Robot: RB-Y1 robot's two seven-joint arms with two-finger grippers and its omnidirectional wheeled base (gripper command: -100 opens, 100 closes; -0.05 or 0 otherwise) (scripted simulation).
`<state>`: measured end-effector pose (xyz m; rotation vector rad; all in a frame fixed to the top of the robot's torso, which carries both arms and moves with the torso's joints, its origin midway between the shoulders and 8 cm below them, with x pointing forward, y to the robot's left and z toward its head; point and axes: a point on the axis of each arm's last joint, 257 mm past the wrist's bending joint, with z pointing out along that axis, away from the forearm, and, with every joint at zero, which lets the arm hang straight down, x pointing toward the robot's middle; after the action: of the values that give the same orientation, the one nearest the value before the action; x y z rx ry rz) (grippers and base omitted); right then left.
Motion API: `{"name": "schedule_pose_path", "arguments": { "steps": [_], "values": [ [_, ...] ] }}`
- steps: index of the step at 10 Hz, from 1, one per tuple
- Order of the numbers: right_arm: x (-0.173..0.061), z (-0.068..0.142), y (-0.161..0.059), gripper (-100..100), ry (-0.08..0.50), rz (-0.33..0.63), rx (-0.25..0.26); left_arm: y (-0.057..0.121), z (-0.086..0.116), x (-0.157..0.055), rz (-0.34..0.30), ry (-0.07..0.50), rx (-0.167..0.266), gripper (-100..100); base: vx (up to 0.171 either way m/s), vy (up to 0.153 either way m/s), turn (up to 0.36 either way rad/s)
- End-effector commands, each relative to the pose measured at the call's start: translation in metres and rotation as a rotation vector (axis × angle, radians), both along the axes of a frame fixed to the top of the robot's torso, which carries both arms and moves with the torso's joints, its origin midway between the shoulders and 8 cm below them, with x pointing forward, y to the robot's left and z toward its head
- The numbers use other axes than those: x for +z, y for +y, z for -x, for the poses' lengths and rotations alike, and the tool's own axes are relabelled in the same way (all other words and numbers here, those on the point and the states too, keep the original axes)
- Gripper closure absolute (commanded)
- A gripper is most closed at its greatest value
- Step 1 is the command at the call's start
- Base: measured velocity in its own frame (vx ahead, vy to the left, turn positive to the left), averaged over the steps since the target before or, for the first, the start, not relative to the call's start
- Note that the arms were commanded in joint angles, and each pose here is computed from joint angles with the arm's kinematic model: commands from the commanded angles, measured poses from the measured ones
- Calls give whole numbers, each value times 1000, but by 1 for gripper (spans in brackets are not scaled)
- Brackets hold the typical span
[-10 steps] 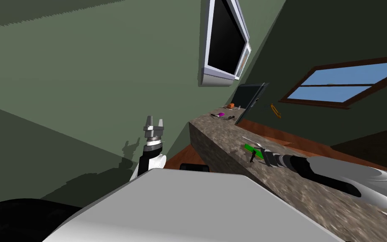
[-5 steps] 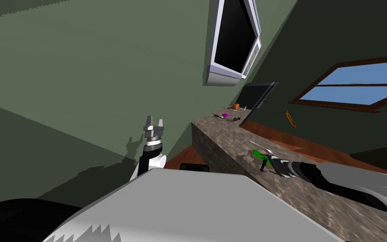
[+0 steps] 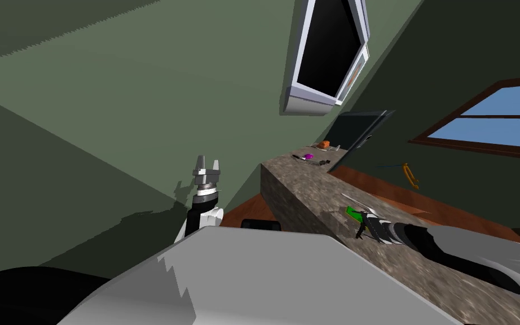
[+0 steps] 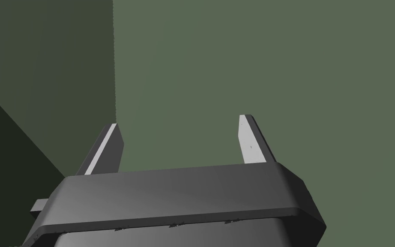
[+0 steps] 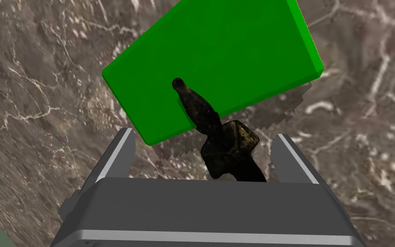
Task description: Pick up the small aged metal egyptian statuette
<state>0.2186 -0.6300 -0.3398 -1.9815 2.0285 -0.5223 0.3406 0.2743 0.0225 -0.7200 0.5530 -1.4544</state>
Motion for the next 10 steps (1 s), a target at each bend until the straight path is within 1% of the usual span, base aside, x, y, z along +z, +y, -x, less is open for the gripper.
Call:
{"name": "schedule_pose_path", "arguments": {
  "steps": [1, 2, 6, 7, 8, 10],
  "values": [
    [0, 0, 0, -100, 0, 0, 0, 0, 0, 0, 0, 0, 0, 0, -19, -11, 46],
    [0, 1, -1, 100, -1, 2, -2, 0, 0, 0, 0, 0, 0, 0, -5, 0, -17],
    [-1, 2, 0, 100, 2, 1, -2, 0, 0, 0, 0, 0, 0, 0, -1, 0, -1],
    [-1, 2, 0, 0, 2, 1, -2, 0, 0, 0, 0, 0, 0, 0, 0, 0, 0],
    [6, -7, 3, 100, 0, 2, 26, 0, 0, 0, 0, 0, 0, 0, 26, 17, -229],
    [17, -17, 9, 100, 0, 2, 68, 0, 0, 0, 0, 0, 0, 0, 56, 32, -242]
  ]
}}
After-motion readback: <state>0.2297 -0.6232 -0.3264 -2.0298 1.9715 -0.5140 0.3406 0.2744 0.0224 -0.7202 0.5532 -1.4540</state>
